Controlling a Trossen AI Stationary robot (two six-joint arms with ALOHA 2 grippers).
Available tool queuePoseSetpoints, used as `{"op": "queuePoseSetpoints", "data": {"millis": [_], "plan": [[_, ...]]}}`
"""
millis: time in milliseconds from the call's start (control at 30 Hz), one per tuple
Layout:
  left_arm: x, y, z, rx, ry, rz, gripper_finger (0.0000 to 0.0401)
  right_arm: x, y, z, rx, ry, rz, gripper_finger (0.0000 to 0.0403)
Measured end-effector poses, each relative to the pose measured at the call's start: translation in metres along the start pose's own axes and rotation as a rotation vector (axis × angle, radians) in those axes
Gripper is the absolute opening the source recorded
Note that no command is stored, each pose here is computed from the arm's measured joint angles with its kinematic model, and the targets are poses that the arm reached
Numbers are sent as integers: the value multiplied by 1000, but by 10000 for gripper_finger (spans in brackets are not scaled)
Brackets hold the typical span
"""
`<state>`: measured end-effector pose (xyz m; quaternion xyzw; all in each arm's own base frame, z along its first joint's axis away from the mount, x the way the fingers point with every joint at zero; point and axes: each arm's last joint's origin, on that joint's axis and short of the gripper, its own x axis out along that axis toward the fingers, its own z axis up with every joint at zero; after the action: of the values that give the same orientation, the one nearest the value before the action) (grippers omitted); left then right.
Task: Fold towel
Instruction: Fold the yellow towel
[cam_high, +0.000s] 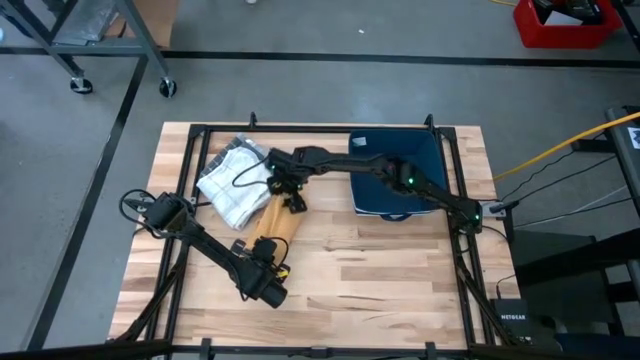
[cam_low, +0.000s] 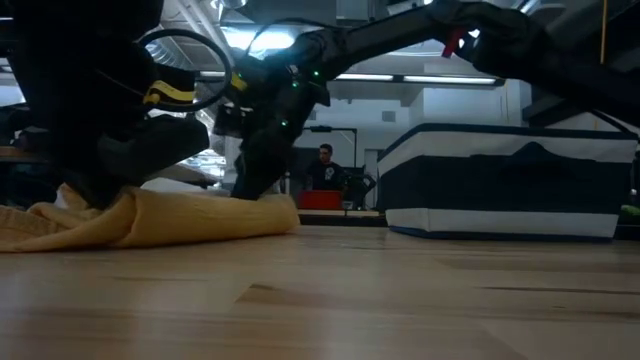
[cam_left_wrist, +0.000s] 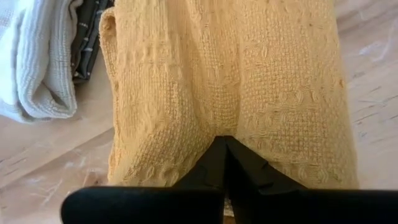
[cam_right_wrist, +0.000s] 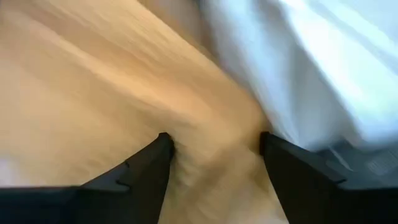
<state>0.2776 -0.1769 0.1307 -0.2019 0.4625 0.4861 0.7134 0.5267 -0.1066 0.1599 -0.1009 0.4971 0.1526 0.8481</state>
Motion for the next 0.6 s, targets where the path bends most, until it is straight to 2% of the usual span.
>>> {"op": "queuePoseSetpoints", "data": {"millis": [200, 367, 600], "plan": [[-1, 0, -2, 1, 3, -7, 1, -8, -24, -21, 70, 67, -28, 255], [-2, -1, -5, 0, 10, -13, 2, -14, -34, -36, 119, 125, -7, 255], [-2, 0, -6, 15, -1, -13, 5, -21, -34, -39, 159, 113, 75, 255]]}}
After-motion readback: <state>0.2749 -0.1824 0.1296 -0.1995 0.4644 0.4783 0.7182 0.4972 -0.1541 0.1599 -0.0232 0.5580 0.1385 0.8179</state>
